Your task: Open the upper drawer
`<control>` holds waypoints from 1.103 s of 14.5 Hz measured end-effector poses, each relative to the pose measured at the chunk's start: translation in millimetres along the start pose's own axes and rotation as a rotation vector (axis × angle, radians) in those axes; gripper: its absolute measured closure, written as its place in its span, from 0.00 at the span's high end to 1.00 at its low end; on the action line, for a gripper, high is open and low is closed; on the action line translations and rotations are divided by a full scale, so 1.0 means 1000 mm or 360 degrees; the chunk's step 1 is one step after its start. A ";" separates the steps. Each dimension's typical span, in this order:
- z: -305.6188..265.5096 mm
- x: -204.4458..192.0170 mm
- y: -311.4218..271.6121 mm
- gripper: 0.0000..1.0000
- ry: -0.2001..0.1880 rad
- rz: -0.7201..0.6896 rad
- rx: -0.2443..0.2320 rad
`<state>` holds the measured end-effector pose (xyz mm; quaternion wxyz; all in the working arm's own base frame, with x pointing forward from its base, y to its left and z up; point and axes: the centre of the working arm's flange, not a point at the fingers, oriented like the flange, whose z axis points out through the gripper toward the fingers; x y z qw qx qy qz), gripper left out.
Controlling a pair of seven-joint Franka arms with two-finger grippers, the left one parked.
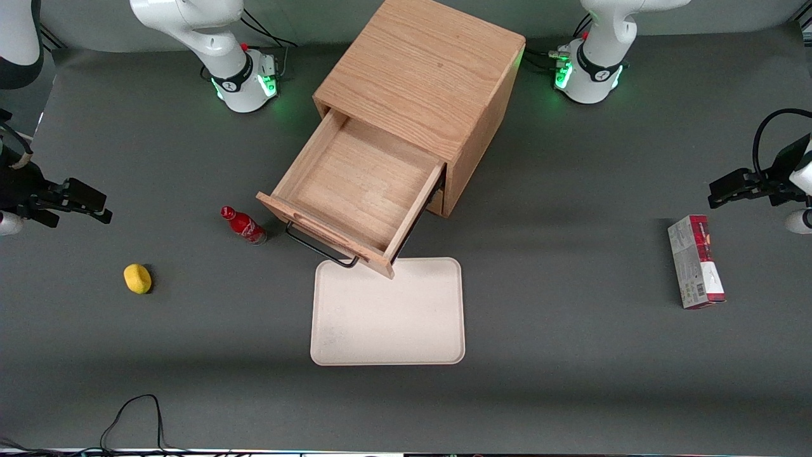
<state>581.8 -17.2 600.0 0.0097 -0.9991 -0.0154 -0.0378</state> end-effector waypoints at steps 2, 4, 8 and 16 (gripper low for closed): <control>0.001 -0.001 -0.001 1.00 -0.0013 -0.0004 0.0002; 0.001 -0.001 -0.001 1.00 -0.0013 -0.0002 0.0001; 0.001 -0.001 -0.002 1.00 -0.0015 -0.0003 0.0001; 0.001 -0.001 0.000 1.00 -0.0017 0.0005 0.0000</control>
